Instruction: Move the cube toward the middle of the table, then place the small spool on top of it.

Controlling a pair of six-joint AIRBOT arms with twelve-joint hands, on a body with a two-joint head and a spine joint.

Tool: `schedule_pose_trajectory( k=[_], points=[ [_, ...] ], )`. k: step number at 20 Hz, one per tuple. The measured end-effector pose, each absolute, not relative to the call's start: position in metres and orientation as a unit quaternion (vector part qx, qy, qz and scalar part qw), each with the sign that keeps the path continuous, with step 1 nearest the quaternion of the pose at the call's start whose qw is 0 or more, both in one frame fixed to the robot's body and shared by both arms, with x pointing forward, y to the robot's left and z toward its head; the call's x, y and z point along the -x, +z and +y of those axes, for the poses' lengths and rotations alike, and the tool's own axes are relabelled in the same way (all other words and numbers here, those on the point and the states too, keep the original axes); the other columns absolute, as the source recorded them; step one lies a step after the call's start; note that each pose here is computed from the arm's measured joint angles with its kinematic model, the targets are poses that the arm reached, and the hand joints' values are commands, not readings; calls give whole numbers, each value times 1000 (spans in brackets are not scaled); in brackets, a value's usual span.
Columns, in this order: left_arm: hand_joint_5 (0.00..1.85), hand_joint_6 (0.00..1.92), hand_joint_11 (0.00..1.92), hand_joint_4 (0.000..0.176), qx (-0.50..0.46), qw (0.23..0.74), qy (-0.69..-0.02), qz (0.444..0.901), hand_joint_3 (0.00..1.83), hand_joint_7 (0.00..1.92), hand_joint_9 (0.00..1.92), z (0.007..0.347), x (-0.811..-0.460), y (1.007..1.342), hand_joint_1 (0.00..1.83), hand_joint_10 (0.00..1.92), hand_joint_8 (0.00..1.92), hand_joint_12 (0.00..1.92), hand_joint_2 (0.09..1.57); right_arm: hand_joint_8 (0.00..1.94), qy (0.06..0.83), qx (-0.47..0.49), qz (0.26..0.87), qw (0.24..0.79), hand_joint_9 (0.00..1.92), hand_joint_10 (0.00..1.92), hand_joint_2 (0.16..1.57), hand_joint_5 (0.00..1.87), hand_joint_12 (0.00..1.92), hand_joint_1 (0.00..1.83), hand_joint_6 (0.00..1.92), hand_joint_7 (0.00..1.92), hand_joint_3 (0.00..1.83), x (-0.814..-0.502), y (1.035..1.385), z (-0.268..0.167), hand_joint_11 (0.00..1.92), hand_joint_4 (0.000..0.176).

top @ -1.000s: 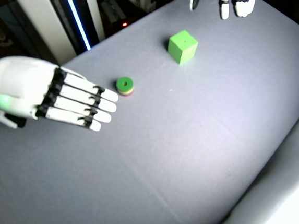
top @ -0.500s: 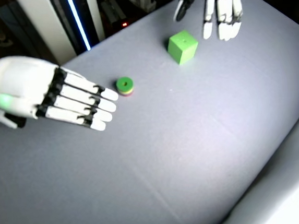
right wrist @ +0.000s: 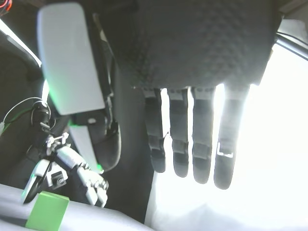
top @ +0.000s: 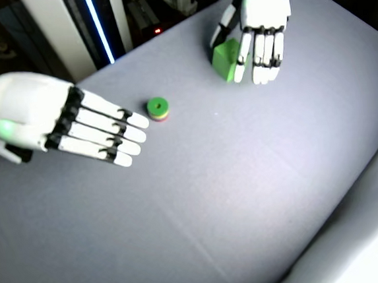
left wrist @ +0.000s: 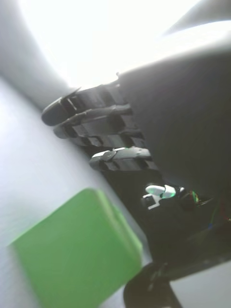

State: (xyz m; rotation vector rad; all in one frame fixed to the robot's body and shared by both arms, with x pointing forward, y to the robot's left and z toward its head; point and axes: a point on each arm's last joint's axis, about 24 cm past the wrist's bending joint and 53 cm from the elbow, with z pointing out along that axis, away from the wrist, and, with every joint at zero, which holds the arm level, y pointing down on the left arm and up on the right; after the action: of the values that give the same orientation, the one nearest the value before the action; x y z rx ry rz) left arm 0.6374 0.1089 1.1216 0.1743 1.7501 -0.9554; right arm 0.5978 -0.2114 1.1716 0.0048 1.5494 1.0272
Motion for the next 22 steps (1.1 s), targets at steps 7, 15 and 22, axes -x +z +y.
schedule_pose_trajectory(
  k=[7,15,22],
  points=[
    [942,839,786,0,-65,565,-418,708,2,914,959,103,-652,1149,1245,1014,1303,1399,1148,1,444,-4,668,597,454,0,1315,465,624,760,0,433,0,-599,1168,-210,240,0],
    [1015,668,842,0,-84,588,-440,673,0,1006,988,60,-684,1188,1298,998,1153,1131,1106,10,447,-4,661,603,486,2,1304,519,716,970,1,536,5,-605,1173,-209,189,0],
    [971,942,711,0,-81,555,-477,677,0,996,950,11,-691,1177,1363,1142,912,990,1102,0,466,8,647,603,311,0,1471,298,666,529,0,342,4,-605,1179,-193,60,0]
  ],
)
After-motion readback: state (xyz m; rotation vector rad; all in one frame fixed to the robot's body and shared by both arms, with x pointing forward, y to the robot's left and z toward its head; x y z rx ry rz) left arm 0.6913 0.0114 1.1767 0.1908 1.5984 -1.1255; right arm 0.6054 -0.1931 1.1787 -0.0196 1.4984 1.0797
